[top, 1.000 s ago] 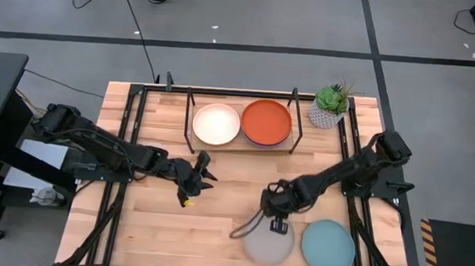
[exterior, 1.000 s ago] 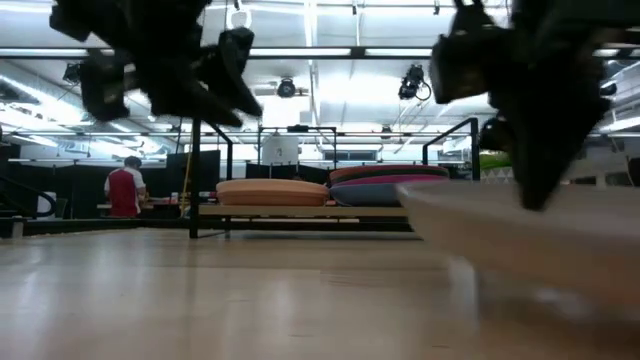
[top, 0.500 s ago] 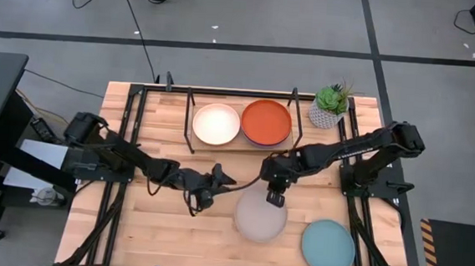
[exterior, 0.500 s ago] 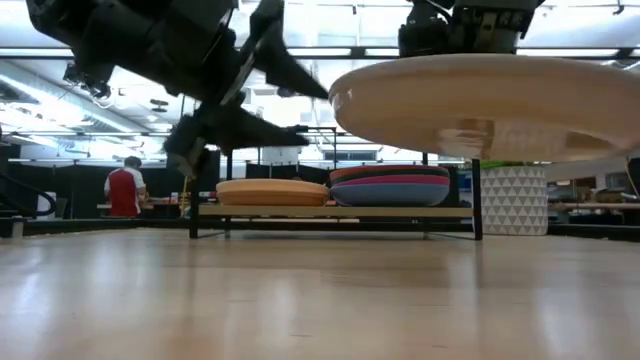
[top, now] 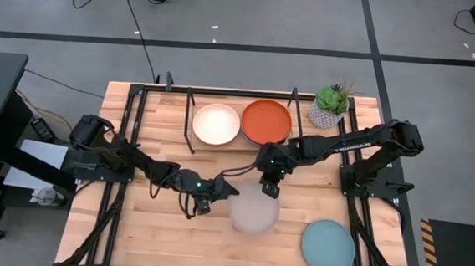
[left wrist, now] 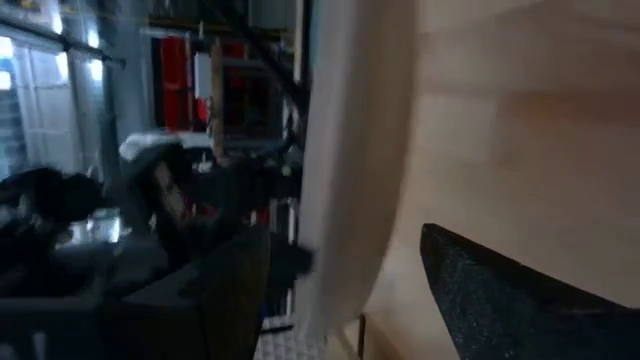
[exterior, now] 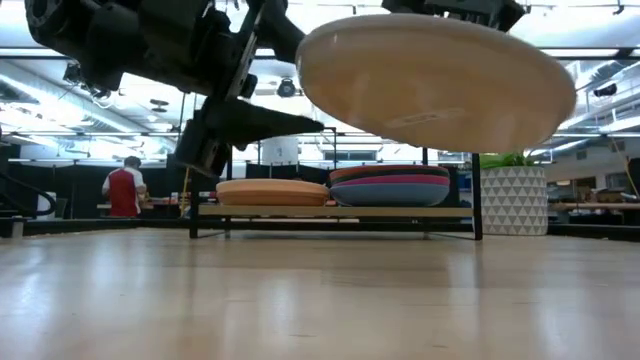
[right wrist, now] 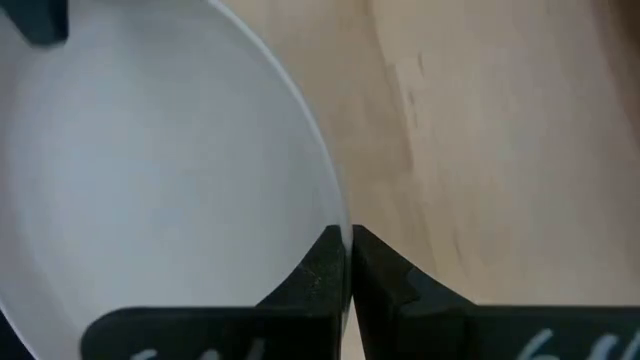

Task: Place and stack plates onto a shelf
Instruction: Stack the gray plate on top of the light orange plate on the shelf

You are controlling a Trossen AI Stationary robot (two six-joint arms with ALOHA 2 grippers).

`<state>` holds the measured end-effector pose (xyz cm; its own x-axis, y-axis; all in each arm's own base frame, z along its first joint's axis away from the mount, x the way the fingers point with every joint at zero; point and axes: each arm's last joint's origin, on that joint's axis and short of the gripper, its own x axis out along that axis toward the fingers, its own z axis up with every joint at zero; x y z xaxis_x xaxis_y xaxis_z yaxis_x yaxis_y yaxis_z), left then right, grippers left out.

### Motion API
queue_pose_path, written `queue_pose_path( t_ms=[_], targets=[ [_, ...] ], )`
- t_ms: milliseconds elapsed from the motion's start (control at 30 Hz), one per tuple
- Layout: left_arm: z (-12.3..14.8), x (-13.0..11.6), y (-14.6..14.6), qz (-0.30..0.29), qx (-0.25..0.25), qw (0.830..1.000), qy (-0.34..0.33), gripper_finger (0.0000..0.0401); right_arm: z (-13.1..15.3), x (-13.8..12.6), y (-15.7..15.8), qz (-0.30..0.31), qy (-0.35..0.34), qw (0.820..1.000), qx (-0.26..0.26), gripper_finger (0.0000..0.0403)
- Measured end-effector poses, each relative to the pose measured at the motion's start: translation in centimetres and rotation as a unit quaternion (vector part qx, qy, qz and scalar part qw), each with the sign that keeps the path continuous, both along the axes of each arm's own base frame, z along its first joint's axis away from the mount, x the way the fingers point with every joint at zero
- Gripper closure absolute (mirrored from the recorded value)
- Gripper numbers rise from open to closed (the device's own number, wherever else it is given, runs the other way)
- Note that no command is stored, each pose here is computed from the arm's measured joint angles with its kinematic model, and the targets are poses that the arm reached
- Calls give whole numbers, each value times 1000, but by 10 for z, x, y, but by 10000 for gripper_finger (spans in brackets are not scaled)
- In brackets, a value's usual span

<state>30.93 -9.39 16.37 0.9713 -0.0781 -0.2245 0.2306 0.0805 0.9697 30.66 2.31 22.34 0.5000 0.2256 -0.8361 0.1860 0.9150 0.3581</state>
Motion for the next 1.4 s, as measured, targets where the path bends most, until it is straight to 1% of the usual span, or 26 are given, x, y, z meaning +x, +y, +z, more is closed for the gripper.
queue_pose_path(
  t_ms=[133,400,533,633,733,833,900,967,1067,1167,1267,1333,1400],
  targets=[
    [-1,-2,-5,-19,-2,1000,3,162,1,1,-7,-5,-5,1000,2,383],
    [-3,-4,-12,-22,-33,999,18,261,2,3,-16,-7,-19,1000,-4,381],
    [-5,-5,-12,-17,-53,998,29,301,2,4,-16,-7,-26,1000,-4,365],
    [-5,-5,-12,-16,-54,998,34,321,6,1,-16,-2,-24,1000,4,346],
    [-6,-5,-12,-10,-51,998,36,333,20,-8,-18,-7,-23,1000,6,327],
    [-6,-5,-11,6,-45,998,33,337,42,-20,-21,-34,-26,999,-25,312],
    [-4,-6,-10,17,-41,999,31,337,59,-29,-21,-55,-49,996,-47,307],
    [-2,-6,-8,40,-35,998,27,338,75,-40,-20,-68,-82,992,-66,305],
    [6,-8,-2,98,-30,995,10,338,92,-56,-14,-82,-119,985,-97,305],
    [17,-9,9,171,-53,984,-17,338,103,-67,-7,-94,-145,977,-128,305],
    [24,-9,24,256,-80,962,-41,339,106,-70,1,-93,-155,973,-144,305],
    [23,-9,34,321,-81,942,-50,339,106,-71,5,-91,-155,972,-148,304],
    [20,-10,44,374,-74,923,-46,339,104,-70,9,-88,-153,973,-149,304]
  ],
)
